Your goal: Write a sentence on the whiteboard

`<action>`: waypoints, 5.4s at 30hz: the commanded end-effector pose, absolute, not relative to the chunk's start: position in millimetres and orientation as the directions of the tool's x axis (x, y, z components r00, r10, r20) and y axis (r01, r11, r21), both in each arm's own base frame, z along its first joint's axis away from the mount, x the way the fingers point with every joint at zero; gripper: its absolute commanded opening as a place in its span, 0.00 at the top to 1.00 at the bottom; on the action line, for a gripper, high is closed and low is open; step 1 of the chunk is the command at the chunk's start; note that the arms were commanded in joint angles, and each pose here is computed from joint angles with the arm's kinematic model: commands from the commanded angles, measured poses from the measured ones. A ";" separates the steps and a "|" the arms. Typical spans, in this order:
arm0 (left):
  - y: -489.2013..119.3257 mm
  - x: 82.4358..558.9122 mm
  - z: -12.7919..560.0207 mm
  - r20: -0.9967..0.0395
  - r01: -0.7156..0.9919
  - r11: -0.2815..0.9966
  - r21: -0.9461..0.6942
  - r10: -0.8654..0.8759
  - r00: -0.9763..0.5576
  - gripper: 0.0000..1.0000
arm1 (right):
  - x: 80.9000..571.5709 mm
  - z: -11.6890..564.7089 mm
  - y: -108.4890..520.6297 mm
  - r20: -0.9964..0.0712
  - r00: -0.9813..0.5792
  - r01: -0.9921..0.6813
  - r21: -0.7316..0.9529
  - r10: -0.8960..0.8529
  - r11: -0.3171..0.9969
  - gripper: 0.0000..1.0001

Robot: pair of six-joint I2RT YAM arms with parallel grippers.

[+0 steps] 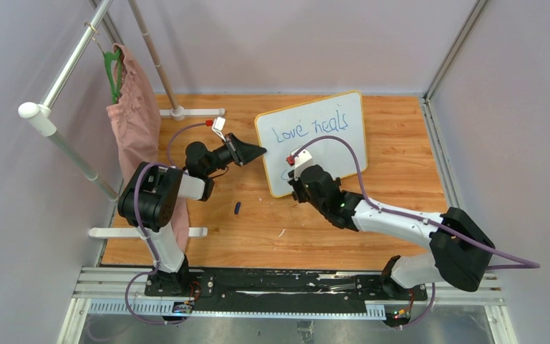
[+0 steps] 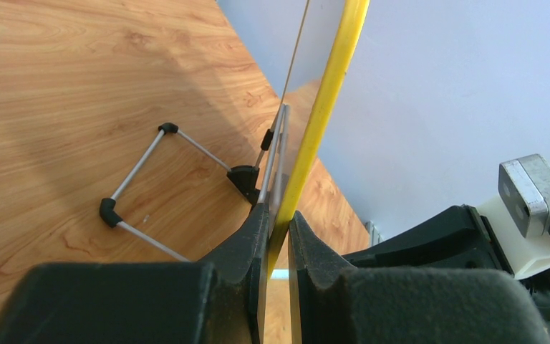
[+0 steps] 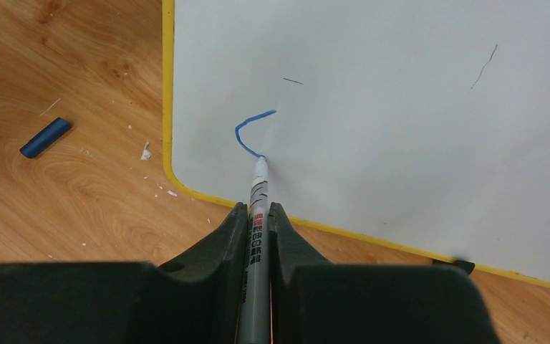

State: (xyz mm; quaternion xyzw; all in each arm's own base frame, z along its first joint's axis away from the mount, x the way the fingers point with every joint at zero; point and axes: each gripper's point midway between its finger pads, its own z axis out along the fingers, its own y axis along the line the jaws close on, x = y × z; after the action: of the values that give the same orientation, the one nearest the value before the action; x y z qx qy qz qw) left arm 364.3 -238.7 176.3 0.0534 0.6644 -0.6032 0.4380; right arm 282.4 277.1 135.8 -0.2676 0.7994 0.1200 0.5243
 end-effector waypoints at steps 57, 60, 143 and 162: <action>-240.3 355.8 192.9 -0.657 0.630 0.238 -0.739 -0.461 -0.597 0.94 | 289.4 126.2 256.4 -0.876 -0.365 -0.481 -0.113 -0.316 0.869 1.00; -240.4 355.9 192.4 -0.657 0.630 0.238 -0.739 -0.461 -0.597 0.94 | 289.3 130.6 253.1 -0.882 -0.365 -0.474 -0.099 -0.298 0.875 1.00; -240.5 356.9 190.3 -0.645 0.622 0.229 -0.749 -0.470 -0.603 0.94 | 304.4 159.4 254.5 -0.939 -0.321 -0.496 0.060 -0.119 0.866 1.00; -240.9 356.0 193.0 -0.647 0.626 0.227 -0.746 -0.471 -0.600 0.94 | 293.4 131.5 232.7 -0.901 -0.397 -0.438 0.018 -0.175 0.899 1.00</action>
State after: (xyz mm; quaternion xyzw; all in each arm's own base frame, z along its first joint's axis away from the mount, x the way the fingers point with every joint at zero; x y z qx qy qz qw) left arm 362.6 -238.1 180.7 0.0501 0.6590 -0.6076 0.4406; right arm 296.6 247.8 141.0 -0.1966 0.8127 0.1617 0.5242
